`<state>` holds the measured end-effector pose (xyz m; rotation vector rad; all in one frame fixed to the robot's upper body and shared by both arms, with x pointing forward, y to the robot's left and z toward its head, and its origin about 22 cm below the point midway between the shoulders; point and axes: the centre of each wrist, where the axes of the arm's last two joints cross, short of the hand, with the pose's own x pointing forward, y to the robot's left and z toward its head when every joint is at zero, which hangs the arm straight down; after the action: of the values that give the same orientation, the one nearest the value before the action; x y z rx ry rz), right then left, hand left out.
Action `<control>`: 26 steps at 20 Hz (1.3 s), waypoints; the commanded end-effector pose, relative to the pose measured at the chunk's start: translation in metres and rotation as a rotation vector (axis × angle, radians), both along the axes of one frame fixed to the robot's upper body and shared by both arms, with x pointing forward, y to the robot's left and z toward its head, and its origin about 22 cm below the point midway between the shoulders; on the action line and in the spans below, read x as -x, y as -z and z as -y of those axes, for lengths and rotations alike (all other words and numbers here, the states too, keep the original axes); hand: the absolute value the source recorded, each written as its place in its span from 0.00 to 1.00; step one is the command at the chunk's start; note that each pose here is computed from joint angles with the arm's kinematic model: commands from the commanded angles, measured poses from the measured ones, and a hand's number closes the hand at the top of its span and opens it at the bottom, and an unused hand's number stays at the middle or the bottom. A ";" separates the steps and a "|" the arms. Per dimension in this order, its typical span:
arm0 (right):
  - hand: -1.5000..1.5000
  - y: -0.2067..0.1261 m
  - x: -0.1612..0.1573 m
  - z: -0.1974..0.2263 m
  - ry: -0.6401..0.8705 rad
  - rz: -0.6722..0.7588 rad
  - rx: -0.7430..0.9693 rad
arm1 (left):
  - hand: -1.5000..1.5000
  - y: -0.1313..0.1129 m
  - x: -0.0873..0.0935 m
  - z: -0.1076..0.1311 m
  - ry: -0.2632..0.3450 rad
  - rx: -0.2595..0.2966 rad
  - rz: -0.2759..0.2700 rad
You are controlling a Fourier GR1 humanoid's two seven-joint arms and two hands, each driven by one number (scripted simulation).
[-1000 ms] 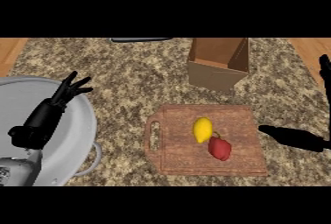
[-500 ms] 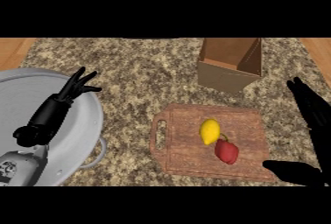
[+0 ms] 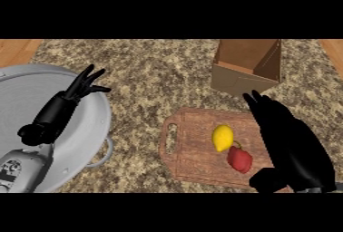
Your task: Pick the lemon from the cutting board and place it in the cardboard box
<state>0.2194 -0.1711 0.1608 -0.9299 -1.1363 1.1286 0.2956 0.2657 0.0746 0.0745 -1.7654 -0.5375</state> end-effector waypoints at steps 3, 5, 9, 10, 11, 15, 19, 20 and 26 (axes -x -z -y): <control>0.00 0.009 -0.012 -0.054 0.078 -0.156 0.165 | 0.50 0.004 -0.001 -0.003 -0.001 -0.012 -0.022; 0.00 0.009 -0.022 -0.063 0.099 -0.192 0.164 | 0.50 0.006 0.000 0.001 -0.017 -0.025 -0.005; 0.00 0.022 -0.027 -0.086 0.130 -0.237 0.158 | 0.50 0.001 -0.003 -0.001 -0.016 -0.008 -0.005; 0.00 0.024 -0.035 -0.084 0.141 -0.241 0.166 | 0.50 0.010 0.002 0.006 -0.007 -0.015 -0.009; 0.00 0.024 -0.032 -0.101 0.127 -0.251 0.160 | 0.50 0.010 -0.005 0.009 -0.020 -0.037 -0.008; 0.00 0.021 -0.039 -0.113 0.151 -0.270 0.162 | 0.50 0.010 -0.001 0.002 -0.030 -0.020 -0.017; 0.00 0.037 -0.042 -0.108 0.184 -0.236 0.210 | 0.50 0.009 -0.003 -0.006 -0.029 -0.008 -0.016; 0.00 0.042 -0.045 -0.106 0.183 -0.249 0.230 | 0.50 0.007 -0.005 -0.011 -0.028 0.001 -0.002; 0.00 0.057 -0.050 -0.105 0.204 -0.270 0.261 | 0.50 0.007 0.008 -0.001 -0.019 -0.008 -0.010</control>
<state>0.2722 -0.0753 0.1107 -0.9196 -0.8685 1.2316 0.2937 0.2699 0.0688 0.1097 -1.7657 -0.5282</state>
